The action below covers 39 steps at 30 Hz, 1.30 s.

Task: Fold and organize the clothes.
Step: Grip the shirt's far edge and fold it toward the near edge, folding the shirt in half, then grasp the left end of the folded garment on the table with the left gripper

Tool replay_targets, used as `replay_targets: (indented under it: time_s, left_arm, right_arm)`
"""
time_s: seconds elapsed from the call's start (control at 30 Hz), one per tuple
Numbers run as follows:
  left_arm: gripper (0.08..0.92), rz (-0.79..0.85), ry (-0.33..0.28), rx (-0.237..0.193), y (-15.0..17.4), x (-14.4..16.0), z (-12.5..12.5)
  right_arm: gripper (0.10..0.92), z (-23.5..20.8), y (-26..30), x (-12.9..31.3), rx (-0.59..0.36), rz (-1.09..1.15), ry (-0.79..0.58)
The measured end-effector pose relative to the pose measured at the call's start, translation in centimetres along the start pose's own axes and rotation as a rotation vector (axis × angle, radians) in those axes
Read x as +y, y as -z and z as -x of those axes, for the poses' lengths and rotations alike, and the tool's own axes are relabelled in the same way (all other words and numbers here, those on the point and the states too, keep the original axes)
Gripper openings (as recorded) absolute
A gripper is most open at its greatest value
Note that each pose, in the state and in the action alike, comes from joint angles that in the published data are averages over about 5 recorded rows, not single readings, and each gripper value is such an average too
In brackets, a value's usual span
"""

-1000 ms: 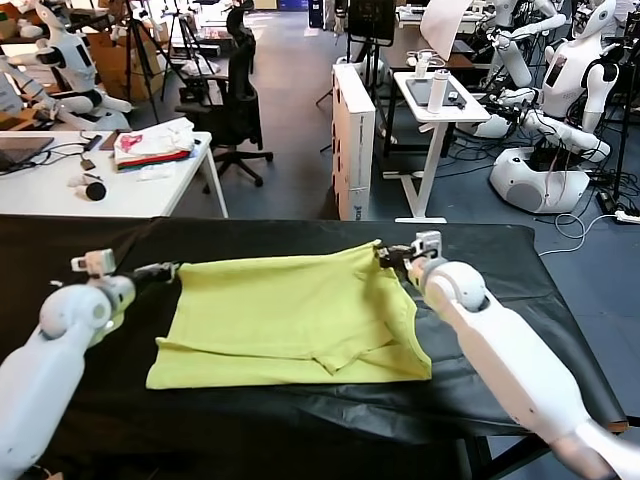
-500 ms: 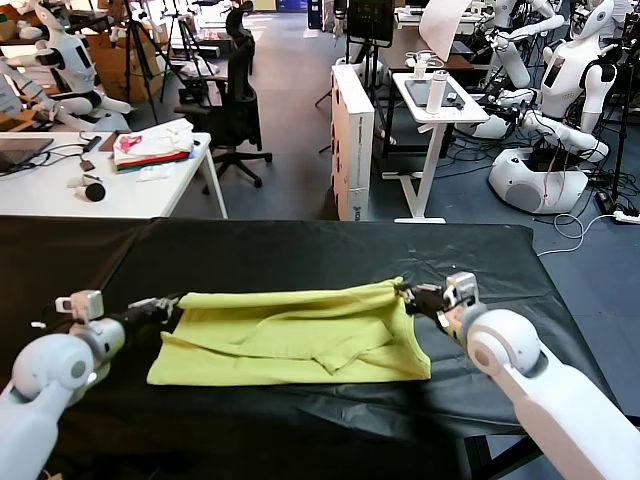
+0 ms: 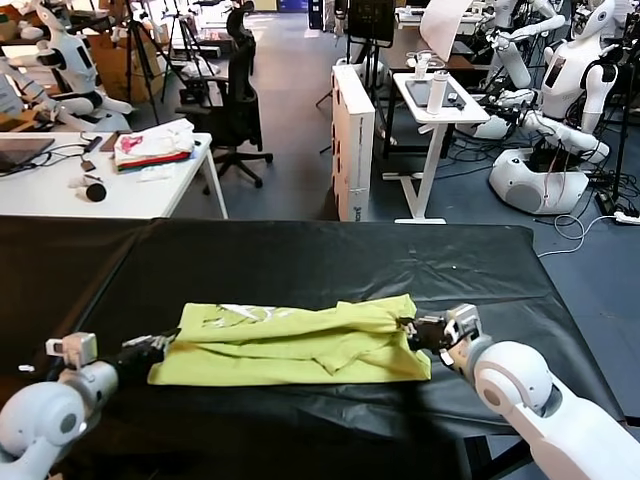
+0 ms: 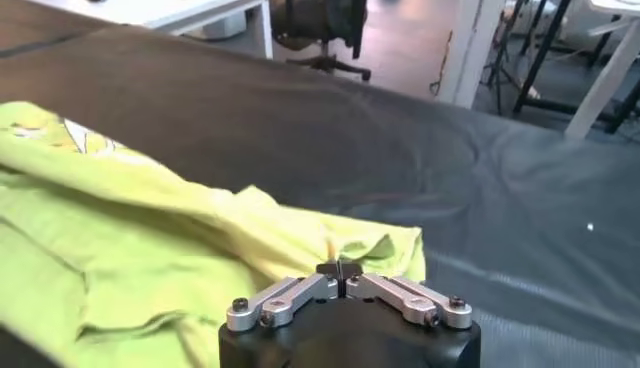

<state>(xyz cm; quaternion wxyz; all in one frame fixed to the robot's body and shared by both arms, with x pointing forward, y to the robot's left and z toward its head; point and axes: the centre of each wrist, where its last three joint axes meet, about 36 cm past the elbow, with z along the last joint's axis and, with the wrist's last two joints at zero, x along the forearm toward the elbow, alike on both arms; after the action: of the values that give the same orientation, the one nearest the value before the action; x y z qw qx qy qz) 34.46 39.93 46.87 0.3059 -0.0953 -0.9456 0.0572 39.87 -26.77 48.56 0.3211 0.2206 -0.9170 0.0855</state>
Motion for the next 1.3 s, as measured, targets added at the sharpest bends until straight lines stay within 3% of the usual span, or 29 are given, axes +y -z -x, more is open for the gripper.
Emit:
replay_targets:
  time_s: [0.37, 0.43, 0.5, 0.6, 0.73, 0.83, 0.97, 1.3]
  left_arm:
    - [0.147, -0.001, 0.025, 0.013, -1.5, -0.7, -1.9]
    - [0.148, -0.005, 0.034, 0.014, -1.8, -0.8, -1.9]
    - [0.169, -0.008, 0.044, 0.010, -1.9, -0.8, -1.9]
    - [0.277, -0.008, 0.054, 0.001, -1.9, -0.8, -2.1]
    - [0.523, -0.003, 0.066, -0.006, -1.5, -0.7, -2.5]
    - [0.711, 0.001, 0.083, -0.017, -1.1, -0.4, -2.7]
    - [0.879, -0.010, 0.115, -0.043, -0.6, 0.1, -2.2]
    - [0.907, -0.044, 0.130, -0.095, 0.4, 1.3, 2.1]
  right_arm:
    - [0.148, 0.4, -1.3, 0.3, 0.032, 0.021, 0.018]
    - [0.205, 0.4, -1.2, 0.3, 0.027, 0.024, 0.023]
    - [0.318, 0.2, -1.1, 0.2, 0.019, 0.027, 0.027]
    - [0.507, -0.1, -0.8, 0.1, 0.007, 0.031, 0.031]
    - [0.752, -0.4, -0.3, -0.3, -0.037, 0.047, 0.023]
    - [0.871, -0.1, 0.3, -0.9, -0.101, 0.069, -0.010]
    - [0.904, 1.0, 0.9, -1.5, -0.156, 0.096, -0.048]
    - [0.907, 4.8, 0.8, -2.3, -0.169, 0.160, -0.088]
